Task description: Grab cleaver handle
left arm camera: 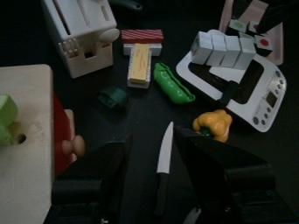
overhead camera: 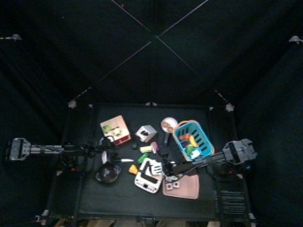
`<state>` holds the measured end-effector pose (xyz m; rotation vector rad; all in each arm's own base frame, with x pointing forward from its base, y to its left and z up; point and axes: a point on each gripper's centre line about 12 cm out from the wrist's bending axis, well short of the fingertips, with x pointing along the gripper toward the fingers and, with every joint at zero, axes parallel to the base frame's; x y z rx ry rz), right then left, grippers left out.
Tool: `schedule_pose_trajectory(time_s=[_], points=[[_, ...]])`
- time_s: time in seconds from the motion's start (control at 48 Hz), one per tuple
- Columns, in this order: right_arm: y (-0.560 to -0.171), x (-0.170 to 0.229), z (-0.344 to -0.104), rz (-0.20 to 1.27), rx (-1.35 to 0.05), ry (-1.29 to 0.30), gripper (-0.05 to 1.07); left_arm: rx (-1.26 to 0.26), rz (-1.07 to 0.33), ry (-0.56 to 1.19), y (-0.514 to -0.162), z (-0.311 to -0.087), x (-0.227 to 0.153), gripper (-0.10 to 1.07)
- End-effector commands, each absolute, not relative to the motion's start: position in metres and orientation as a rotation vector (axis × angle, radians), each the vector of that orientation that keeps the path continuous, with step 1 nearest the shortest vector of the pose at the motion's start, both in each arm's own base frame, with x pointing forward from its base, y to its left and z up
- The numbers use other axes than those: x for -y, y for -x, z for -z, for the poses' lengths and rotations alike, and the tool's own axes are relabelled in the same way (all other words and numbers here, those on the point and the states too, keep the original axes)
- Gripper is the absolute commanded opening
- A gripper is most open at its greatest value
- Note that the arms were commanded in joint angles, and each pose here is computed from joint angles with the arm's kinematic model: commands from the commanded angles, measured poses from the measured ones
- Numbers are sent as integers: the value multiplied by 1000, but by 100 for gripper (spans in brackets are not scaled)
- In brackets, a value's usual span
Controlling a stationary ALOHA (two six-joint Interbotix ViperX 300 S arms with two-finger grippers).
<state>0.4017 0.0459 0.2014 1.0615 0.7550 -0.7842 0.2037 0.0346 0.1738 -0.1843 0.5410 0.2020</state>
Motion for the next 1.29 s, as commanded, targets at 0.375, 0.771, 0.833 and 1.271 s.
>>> schedule_pose_trajectory(time_s=[0.375,0.771,0.833,1.271], points=[[-407,-30,-235,533,-657,-720,102,-437,-45,140,-217,-194,-20,82],[-386,-10,-266,429,-486,-298,102,-374,3,172,-221,-201,-14,82],[-380,-6,-272,426,-460,-261,102,-371,-5,202,-222,-201,-14,82],[-328,9,-306,522,-307,28,102,-361,-21,254,-237,-209,-16,82]])
